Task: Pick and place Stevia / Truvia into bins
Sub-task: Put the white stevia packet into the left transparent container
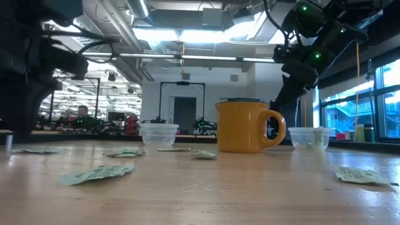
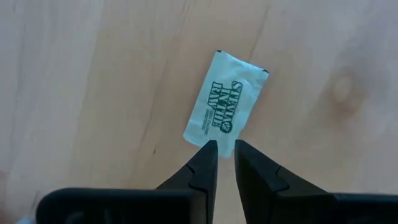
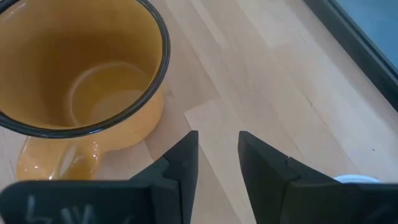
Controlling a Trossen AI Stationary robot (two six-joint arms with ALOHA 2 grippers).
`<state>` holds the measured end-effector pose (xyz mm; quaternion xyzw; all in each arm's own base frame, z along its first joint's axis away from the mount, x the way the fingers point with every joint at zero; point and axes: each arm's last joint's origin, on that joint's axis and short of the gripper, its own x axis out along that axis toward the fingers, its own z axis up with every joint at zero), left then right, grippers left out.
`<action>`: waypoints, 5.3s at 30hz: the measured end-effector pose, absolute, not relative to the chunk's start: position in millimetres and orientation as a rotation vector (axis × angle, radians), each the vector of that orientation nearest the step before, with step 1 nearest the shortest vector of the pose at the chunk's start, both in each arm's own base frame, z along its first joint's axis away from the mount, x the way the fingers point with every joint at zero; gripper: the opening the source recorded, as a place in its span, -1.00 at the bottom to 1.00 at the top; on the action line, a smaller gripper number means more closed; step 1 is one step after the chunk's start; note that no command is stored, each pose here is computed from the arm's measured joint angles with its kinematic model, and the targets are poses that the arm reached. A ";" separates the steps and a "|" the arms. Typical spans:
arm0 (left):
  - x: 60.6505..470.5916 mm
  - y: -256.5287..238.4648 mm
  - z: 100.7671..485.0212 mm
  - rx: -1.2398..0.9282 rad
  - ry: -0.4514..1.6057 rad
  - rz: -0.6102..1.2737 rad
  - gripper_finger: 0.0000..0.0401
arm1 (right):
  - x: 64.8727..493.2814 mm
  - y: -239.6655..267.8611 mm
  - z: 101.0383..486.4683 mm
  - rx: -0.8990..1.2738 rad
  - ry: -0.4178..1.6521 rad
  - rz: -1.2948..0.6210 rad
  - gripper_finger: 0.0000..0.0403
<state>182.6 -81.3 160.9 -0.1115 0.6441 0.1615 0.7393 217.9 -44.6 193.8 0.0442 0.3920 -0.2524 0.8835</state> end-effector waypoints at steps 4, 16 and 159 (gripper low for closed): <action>180.3 -78.7 152.3 -0.242 1.407 0.346 -0.70 | 217.9 -44.6 193.8 0.092 0.816 -0.525 -0.42; 174.5 -69.7 134.5 -0.290 1.439 0.289 -0.70 | 217.9 -44.6 193.8 0.091 0.816 -0.525 -0.42; 337.6 32.7 179.1 -0.017 1.204 0.024 -0.99 | 220.7 -47.8 197.2 0.033 0.786 -0.506 -0.42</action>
